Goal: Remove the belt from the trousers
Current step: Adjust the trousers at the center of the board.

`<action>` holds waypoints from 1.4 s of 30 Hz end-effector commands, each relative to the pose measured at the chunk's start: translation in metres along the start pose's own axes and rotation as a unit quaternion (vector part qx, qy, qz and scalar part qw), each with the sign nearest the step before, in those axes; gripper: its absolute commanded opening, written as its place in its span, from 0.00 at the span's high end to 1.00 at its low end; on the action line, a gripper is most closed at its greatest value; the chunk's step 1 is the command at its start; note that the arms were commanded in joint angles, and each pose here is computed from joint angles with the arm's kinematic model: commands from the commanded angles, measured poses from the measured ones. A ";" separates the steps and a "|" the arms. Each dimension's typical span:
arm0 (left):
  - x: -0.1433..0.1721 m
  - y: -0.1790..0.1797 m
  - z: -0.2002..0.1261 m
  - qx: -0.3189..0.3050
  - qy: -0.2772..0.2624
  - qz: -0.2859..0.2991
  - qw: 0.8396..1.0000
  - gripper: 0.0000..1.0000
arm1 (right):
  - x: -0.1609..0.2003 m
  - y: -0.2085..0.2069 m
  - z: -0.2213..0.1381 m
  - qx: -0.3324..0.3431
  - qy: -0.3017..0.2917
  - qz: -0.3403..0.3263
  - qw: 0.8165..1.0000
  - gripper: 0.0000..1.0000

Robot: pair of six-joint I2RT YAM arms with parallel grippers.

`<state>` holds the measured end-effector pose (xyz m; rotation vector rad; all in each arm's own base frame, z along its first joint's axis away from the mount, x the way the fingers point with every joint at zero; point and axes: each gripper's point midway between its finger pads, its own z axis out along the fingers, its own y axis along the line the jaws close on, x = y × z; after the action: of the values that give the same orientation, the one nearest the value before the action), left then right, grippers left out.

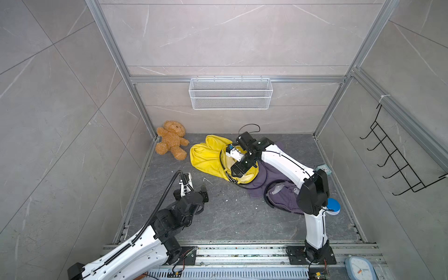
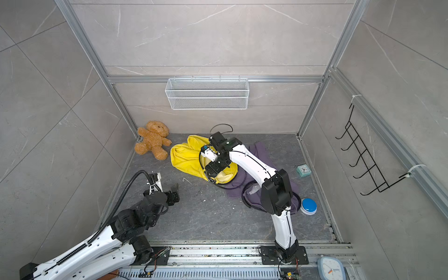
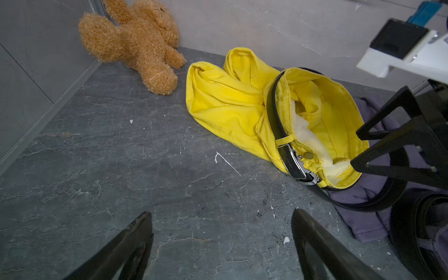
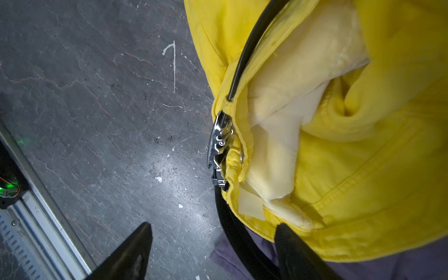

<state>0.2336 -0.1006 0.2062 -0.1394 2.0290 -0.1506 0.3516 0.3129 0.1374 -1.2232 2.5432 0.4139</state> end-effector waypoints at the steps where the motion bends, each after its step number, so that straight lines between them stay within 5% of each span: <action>1: -0.010 0.000 0.001 0.009 0.012 0.008 1.000 0.08 | 0.003 -0.012 0.036 0.040 -0.021 0.005 0.999 0.18; 6: -0.014 -0.004 0.011 0.021 0.023 0.004 1.000 0.08 | -0.007 -0.011 0.062 0.039 -0.063 -0.015 0.997 0.17; 12: -0.017 -0.007 0.015 0.024 0.024 0.013 0.999 0.08 | -0.005 -0.001 0.104 0.026 -0.032 -0.039 0.998 0.22; 17: -0.020 -0.007 0.015 0.022 0.020 0.020 0.999 0.08 | 0.003 0.001 0.123 0.012 -0.012 -0.045 0.999 0.58; 22: -0.031 -0.008 0.015 0.017 0.018 0.046 0.999 0.08 | 0.003 0.037 0.092 -0.072 -0.040 -0.080 0.993 0.79; 27: -0.054 0.004 0.010 -0.010 0.013 0.087 0.996 0.08 | 0.029 0.121 0.030 -0.199 -0.075 -0.173 0.962 0.79; 35: -0.092 0.013 -0.013 -0.026 0.001 0.105 0.994 0.08 | 0.121 0.236 -0.008 -0.298 0.043 -0.287 0.909 0.78; 38: -0.087 0.006 -0.008 -0.013 0.022 0.119 0.993 0.08 | 0.148 0.230 -0.005 -0.300 0.076 -0.273 0.911 0.77; 42: -0.059 -0.004 0.011 -0.001 0.080 0.137 0.987 0.08 | 0.148 0.178 0.016 -0.282 0.082 -0.172 0.940 0.71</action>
<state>0.2706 -0.0864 0.2772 0.0661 2.0865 0.0001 0.0895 0.3418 0.0962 -2.1146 2.1663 1.0303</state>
